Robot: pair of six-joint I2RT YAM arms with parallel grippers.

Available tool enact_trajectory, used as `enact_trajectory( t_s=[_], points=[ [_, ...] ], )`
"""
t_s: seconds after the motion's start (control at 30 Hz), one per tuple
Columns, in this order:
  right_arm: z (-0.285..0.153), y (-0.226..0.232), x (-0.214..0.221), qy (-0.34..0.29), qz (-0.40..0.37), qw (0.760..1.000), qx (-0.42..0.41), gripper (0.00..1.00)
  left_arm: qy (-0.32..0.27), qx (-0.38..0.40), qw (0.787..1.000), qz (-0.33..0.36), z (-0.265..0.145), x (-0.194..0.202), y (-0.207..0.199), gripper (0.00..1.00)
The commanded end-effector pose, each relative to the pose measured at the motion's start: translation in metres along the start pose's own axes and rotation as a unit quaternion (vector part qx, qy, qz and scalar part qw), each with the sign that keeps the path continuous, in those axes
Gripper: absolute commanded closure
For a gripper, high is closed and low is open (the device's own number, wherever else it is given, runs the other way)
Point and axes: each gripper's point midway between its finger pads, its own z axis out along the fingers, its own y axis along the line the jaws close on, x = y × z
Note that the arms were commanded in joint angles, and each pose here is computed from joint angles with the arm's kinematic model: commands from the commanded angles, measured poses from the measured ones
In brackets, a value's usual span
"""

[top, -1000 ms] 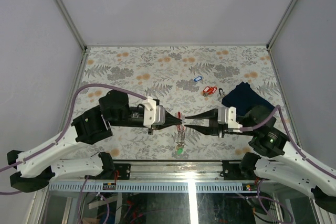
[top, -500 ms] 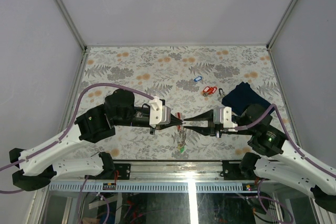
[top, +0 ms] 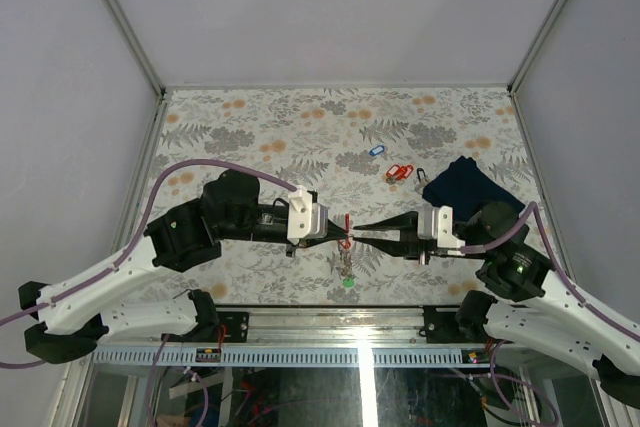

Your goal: Put the keys on the keyring

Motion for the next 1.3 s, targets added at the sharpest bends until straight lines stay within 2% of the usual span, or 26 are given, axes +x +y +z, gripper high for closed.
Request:
enact_trajectory(
  t_s=[0.0,0.4,0.8,0.9,1.0,1.07,1.1,1.13,1.23,1.27],
  points=[
    [0.001,-0.006,-0.022,-0.033,-0.018,0.999,0.009,0.73,-0.026,-0.011,0.999,0.021,-0.006,-0.024,0.006,1.00],
    [0.007,-0.003,-0.007,-0.018,-0.007,1.000,-0.001,0.74,-0.028,-0.010,0.999,0.019,-0.006,-0.025,0.005,1.00],
    [0.011,-0.003,-0.002,-0.012,-0.003,1.000,-0.006,0.82,-0.030,-0.010,0.999,0.018,-0.008,-0.026,0.004,1.00],
    [0.011,-0.003,-0.001,-0.012,-0.003,1.000,-0.007,0.87,-0.030,-0.010,0.999,0.018,-0.008,-0.026,0.004,1.00],
    [0.011,-0.002,-0.001,-0.011,-0.002,1.000,-0.011,0.98,-0.030,-0.009,0.999,0.017,-0.008,-0.026,0.003,1.00],
    [0.011,-0.001,-0.001,-0.012,-0.005,1.000,-0.014,1.00,-0.031,-0.009,0.999,0.016,-0.008,-0.026,0.003,1.00],
    [0.011,-0.001,-0.001,-0.011,-0.006,1.000,-0.012,1.00,-0.034,-0.012,0.999,0.014,-0.008,-0.027,0.004,0.99],
    [0.009,-0.003,-0.002,-0.012,-0.008,1.000,-0.005,1.00,-0.035,-0.014,0.999,0.009,-0.008,-0.027,0.004,0.94],
    [0.002,-0.011,0.002,-0.006,-0.012,0.999,0.029,1.00,-0.046,-0.043,0.998,-0.014,-0.009,-0.025,0.011,0.69],
    [-0.001,-0.013,0.004,-0.002,-0.011,0.999,0.040,1.00,-0.051,-0.065,0.996,-0.028,-0.010,-0.024,0.017,0.63]
  ],
)
